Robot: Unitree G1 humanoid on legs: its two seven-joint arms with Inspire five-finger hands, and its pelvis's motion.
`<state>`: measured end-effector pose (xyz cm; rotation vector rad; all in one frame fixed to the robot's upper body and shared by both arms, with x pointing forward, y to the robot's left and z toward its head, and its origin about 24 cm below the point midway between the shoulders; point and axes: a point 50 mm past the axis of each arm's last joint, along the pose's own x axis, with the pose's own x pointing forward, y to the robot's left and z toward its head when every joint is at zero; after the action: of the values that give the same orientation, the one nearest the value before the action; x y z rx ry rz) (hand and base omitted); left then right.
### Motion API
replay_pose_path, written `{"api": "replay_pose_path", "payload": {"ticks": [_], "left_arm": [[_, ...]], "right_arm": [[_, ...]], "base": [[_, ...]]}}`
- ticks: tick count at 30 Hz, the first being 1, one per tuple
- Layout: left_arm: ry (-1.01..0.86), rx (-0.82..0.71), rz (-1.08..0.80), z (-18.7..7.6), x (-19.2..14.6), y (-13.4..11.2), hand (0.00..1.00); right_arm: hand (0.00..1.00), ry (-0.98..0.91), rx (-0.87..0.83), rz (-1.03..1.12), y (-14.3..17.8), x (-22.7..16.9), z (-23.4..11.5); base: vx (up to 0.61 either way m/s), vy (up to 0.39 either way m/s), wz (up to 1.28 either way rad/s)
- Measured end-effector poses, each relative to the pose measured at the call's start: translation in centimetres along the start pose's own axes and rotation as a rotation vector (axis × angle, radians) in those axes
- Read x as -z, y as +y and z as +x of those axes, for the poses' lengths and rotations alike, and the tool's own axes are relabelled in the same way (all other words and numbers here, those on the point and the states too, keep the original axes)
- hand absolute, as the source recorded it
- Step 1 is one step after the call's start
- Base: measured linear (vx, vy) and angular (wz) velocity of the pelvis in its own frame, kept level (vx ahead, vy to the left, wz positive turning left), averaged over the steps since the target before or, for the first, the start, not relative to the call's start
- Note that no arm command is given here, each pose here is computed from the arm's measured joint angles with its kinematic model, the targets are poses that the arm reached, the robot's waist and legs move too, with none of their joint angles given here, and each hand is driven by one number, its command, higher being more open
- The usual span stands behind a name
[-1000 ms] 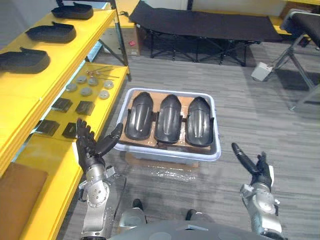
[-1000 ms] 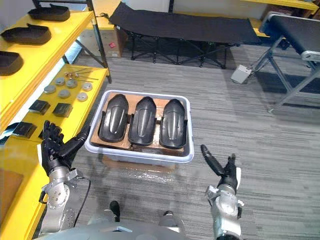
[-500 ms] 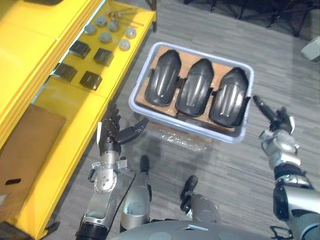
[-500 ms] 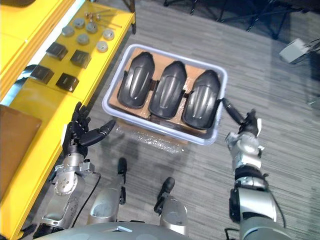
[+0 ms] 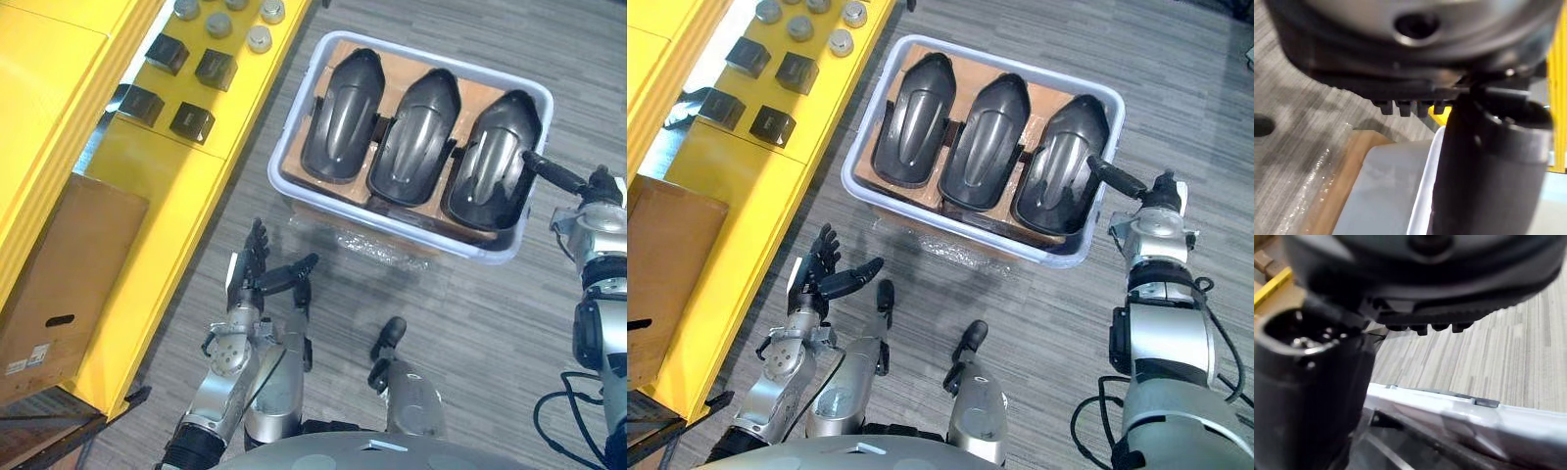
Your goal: Walk over and take three plastic housings, then place them on the shelf
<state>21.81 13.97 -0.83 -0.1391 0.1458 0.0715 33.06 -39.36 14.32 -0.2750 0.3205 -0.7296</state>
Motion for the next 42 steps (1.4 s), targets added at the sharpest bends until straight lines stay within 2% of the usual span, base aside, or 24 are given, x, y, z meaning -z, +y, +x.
{"api": "replay_pose_path", "payload": {"ticks": [3, 8, 13, 14, 17, 19, 21, 27, 33, 42], "left_arm": [[0.028, 0.007, -0.019, -0.1, 0.6, -0.3, 1.0], [0.104, 0.018, -0.09, 0.1, 1.8, -1.1, 1.0], [0.166, 0.036, -0.1, 0.2, 3.1, -2.3, 1.0], [0.187, 0.026, -0.097, 0.1, 3.6, -2.1, 1.0], [0.221, 0.0, -0.106, -0.2, 4.3, -1.7, 1.0], [0.213, 0.0, -0.107, -0.2, 4.2, -1.7, 1.0], [0.188, 0.0, -0.114, -0.1, 4.0, -1.7, 1.0], [0.153, 0.001, -0.121, -0.1, 3.7, -1.7, 1.0], [0.153, -0.008, -0.121, -0.1, 3.7, -1.6, 1.0], [0.132, -0.028, -0.123, 0.2, 3.2, -0.5, 1.0]], "right_arm": [[1.0, -0.025, 0.023, -0.004, -1.2, -1.8, 0.1], [1.0, -0.032, 0.018, -0.078, -1.5, -3.7, 0.1], [1.0, -0.117, 0.09, -0.103, -4.3, -8.7, -0.5], [0.0, -0.122, 0.088, -0.128, -4.3, -9.2, -0.6], [0.0, -0.111, 0.052, -0.158, -4.1, -9.3, -0.6], [0.0, -0.102, 0.084, -0.169, -4.9, -9.4, -0.6], [0.0, -0.091, 0.128, -0.203, -7.0, -9.4, -0.7], [0.0, -0.065, 0.144, -0.229, -7.6, -9.0, -0.7], [0.0, -0.031, 0.062, -0.225, -5.2, -8.0, -0.4], [0.0, -0.098, 0.069, -0.239, -4.9, -8.3, -0.4]], "base": [[0.0, 0.0, 0.0], [-0.01, -0.009, -0.02], [-0.04, -0.015, 0.06], [-0.01, -0.036, 0.12], [0.02, -0.036, 0.1], [0.02, -0.011, 0.14], [0.01, -0.008, 0.09], [-0.01, -0.034, -0.09], [-0.01, -0.024, -0.04], [0.0, 0.0, 0.0]]}}
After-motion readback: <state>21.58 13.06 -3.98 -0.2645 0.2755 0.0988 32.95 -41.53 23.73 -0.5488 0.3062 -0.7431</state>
